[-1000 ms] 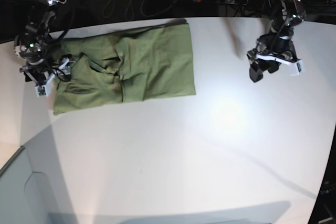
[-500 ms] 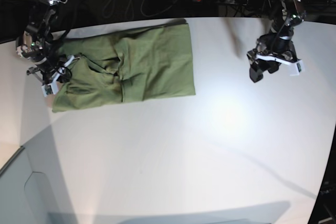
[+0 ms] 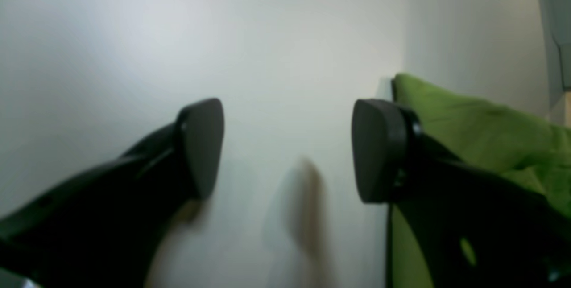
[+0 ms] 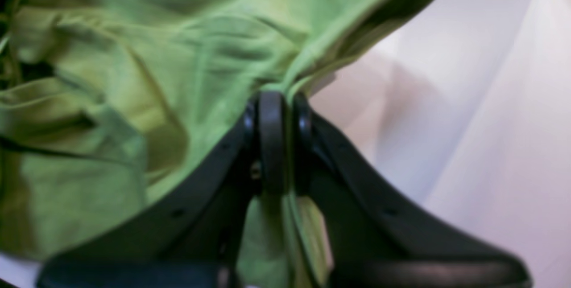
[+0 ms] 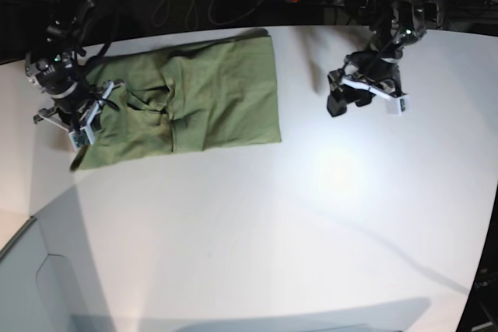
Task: Fold the T-shirt properly
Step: 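Shift the right gripper's hold on the shirt end outward, then fold the shirt end with the right gripper over onto the bundle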
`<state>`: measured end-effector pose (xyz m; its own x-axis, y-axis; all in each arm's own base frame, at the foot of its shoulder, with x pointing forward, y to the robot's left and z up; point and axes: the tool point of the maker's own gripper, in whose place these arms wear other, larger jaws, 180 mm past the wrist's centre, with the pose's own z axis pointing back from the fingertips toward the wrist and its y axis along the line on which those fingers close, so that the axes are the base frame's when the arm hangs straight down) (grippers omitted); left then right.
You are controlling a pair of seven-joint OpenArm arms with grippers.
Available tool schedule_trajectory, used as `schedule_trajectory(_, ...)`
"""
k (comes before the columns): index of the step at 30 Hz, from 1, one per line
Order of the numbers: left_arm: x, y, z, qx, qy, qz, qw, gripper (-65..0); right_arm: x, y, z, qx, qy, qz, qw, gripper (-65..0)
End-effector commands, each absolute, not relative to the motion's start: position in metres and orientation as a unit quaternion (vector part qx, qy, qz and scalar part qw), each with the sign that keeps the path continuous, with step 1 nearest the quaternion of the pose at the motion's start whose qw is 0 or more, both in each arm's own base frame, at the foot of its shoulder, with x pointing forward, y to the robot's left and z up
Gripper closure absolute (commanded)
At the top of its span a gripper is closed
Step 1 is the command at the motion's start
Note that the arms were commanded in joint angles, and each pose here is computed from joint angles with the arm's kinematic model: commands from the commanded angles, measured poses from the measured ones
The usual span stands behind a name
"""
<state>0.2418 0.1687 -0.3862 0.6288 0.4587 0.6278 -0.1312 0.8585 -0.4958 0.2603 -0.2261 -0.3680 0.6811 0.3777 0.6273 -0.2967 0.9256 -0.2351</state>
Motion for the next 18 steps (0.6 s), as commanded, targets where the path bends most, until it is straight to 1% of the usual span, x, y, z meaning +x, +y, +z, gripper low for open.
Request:
schedule_trajectory(1,0.251,0.166,-0.38,-0.214,-0.41,0.162,0.872,-41.5,0.267,-0.221,-0.353,-0.06,-0.378,0.197,0.903,0.0)
schedule_trajectory(2,0.251,0.159,-0.386,-0.22,-0.401,0.16,0.875,-39.3,0.267,-0.216,-0.35,-0.06,-0.381,0.206,0.899,0.0)
schedule_trajectory(5,0.254,0.146,-0.398,-0.233,-0.384,0.155,0.88,-30.1,0.263,-0.198,-0.339,-0.058,-0.394,0.234,0.887,0.0)
schedule_trajectory(8,0.257,0.132,-0.405,-0.246,-0.374,0.145,0.883,-24.3,0.26,-0.174,-0.33,-0.048,-0.404,0.265,0.874,0.0)
schedule_trajectory(10,0.259,0.124,-0.406,-0.252,-0.369,0.138,0.884,-22.9,0.26,-0.156,-0.322,-0.037,-0.415,0.286,0.863,0.0)
schedule_trajectory(18,0.258,0.108,-0.411,-0.263,-0.357,0.123,0.888,-22.9,0.26,-0.085,-0.303,0.023,-0.451,0.34,0.825,0.0)
